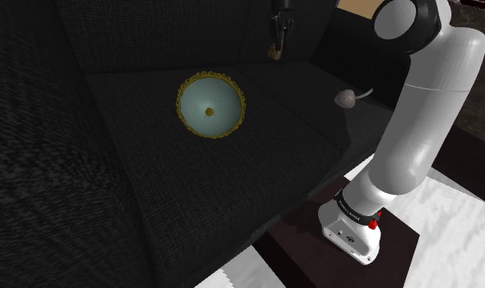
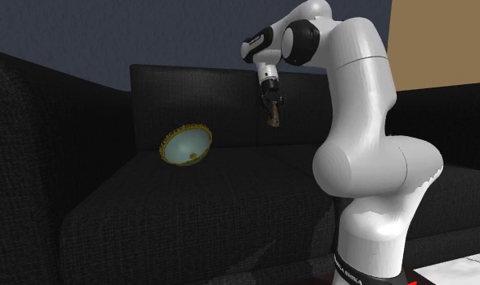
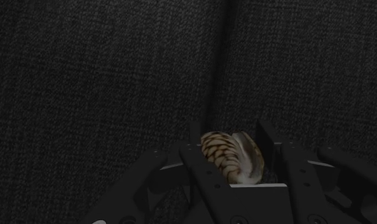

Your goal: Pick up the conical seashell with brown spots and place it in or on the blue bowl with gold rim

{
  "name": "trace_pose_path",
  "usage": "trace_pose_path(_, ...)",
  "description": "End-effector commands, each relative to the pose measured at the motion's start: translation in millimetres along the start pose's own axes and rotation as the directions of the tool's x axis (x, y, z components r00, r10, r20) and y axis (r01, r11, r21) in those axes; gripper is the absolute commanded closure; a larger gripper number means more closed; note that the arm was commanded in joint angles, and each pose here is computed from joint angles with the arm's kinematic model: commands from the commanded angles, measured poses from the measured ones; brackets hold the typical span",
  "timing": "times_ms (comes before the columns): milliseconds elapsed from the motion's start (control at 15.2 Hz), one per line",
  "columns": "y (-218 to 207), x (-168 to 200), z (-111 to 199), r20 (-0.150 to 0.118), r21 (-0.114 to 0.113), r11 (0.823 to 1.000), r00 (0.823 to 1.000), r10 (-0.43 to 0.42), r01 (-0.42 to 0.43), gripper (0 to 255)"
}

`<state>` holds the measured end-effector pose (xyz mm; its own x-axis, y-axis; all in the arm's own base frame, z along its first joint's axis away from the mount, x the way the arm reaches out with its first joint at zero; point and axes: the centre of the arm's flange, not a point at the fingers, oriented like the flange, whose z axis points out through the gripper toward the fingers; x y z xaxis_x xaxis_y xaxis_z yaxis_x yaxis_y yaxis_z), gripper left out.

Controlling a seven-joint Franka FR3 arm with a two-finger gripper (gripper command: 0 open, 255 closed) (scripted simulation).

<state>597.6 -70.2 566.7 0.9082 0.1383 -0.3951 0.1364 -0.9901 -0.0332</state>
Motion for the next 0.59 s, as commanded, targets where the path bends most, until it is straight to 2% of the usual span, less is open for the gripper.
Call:
trace_pose_path(0, 0.2, -5.0, -10.5, 0.000, 0.000, 1.000, 1.000, 0.000, 0.000, 255)
trace_pose_path(528, -1.2, -21.7, -49.3, 0.000, 0.000, 1.000, 1.000, 0.000, 0.000, 255)
